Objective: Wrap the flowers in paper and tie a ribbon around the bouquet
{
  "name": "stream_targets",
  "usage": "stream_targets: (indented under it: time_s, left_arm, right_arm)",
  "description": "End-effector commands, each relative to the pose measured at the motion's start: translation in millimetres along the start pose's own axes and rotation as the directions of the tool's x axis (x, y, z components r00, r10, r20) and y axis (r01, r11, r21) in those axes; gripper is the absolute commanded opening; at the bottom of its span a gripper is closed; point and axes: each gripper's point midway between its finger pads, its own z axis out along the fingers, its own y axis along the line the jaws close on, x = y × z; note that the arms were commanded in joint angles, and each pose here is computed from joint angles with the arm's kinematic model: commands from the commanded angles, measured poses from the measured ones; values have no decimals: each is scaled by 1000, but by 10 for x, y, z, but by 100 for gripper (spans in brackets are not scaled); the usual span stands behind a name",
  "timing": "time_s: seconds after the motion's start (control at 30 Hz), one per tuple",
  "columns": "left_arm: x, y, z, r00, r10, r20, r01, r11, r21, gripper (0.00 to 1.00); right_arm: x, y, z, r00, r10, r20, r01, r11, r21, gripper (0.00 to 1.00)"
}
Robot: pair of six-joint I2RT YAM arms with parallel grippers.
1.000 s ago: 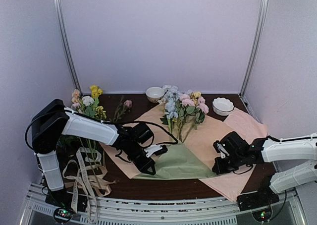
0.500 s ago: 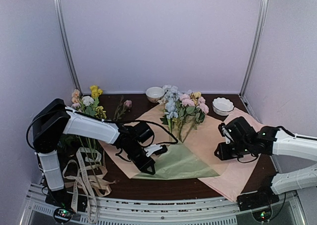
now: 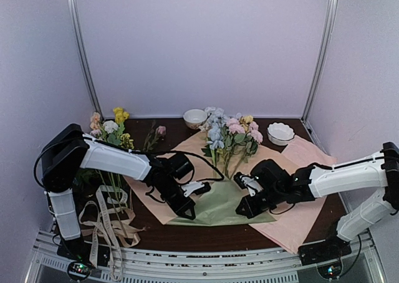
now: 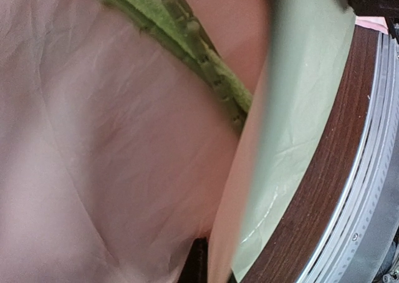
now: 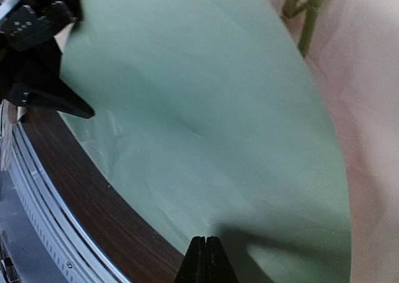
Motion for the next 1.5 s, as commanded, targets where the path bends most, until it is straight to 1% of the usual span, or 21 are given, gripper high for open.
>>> stream_targets:
  time_s: [0.0,0.1,0.23,0.3,0.4,0.5,0.53,0.6,0.63,0.67,0.7,0.77,0.9,1.0,1.03,1.1,1.17,1.27,1.33,1.4,1.47]
  left_arm:
    - [83,102,59,999,-10,-43,9,1000,-29,0]
    - [89,106,57,999,-10,-48,8,999,-31,0]
    - [91,100,51,999,-5,-52,3,1000,-29,0]
    - [99,94,53,999,-5,-54,4,1000,-26,0]
    - [100,85,55,998,-3,-55,2,1000,-19,0]
    - [97,75,48,998,-5,-56,4,1000,-17,0]
    - [101,76,46,998,-6,-56,5,1000,-17,0]
    - [109,82,53,998,-11,-59,10,1000,-18,0]
    - [106,80,50,998,-12,-58,11,1000,-19,0]
    - [116,85,54,998,-15,-59,14,1000,-20,0]
    - [114,91,56,998,-17,-57,15,1000,-23,0]
    - [110,98,66,998,-22,-53,20,999,-24,0]
    - [104,104,65,998,-33,-51,32,999,-28,6]
    - [84,102,26,997,-55,-51,53,998,-41,13]
    - [83,98,14,997,-61,-48,59,997,-42,18]
    - [59,85,-30,997,-71,-34,69,996,-48,29]
    - [-4,52,-111,997,-74,-4,74,996,-51,43]
    - [-190,-16,-335,995,-54,81,60,996,-73,62]
    - [-305,-46,-527,989,-35,144,50,993,-104,71]
    - [-376,-24,-724,978,-38,203,66,989,-133,76]
    - [-395,63,-929,960,-77,269,119,983,-142,77]
  right_arm:
    - [252,-405,11,993,105,-53,-97,986,133,0]
    - [509,-700,-94,983,170,-74,-148,961,233,0]
    - [719,-972,-278,970,237,-51,-210,928,307,0]
    - [702,-1003,-357,969,246,-28,-226,925,304,0]
    - [422,-844,-505,984,180,18,-178,948,265,0]
    - [-17,-496,-669,994,77,84,-91,979,180,0]
    - [-189,-313,-719,993,31,115,-46,991,129,0]
    - [-357,71,-700,989,-33,144,34,999,-11,0]
    - [-459,332,-683,983,-60,174,82,990,-119,0]
    - [-481,534,-652,981,-78,177,114,972,-205,0]
    - [-509,679,-605,979,-86,182,134,954,-268,0]
    - [-580,757,-448,983,-60,175,111,947,-300,0]
    - [-601,747,-44,995,-15,95,44,948,-316,0]
    - [-483,622,231,1000,15,25,-7,958,-288,0]
    - [-423,566,317,1000,18,1,-17,962,-272,0]
    - [-306,441,450,999,18,-44,-27,974,-226,0]
    - [-211,316,549,997,22,-79,-36,984,-175,0]
    - [-43,159,652,989,41,-142,-58,992,-117,0]
    - [-6,111,670,987,48,-151,-63,993,-98,0]
    - [-8,87,660,988,54,-147,-66,994,-82,0]
    - [-39,80,653,989,50,-142,-60,996,-69,0]
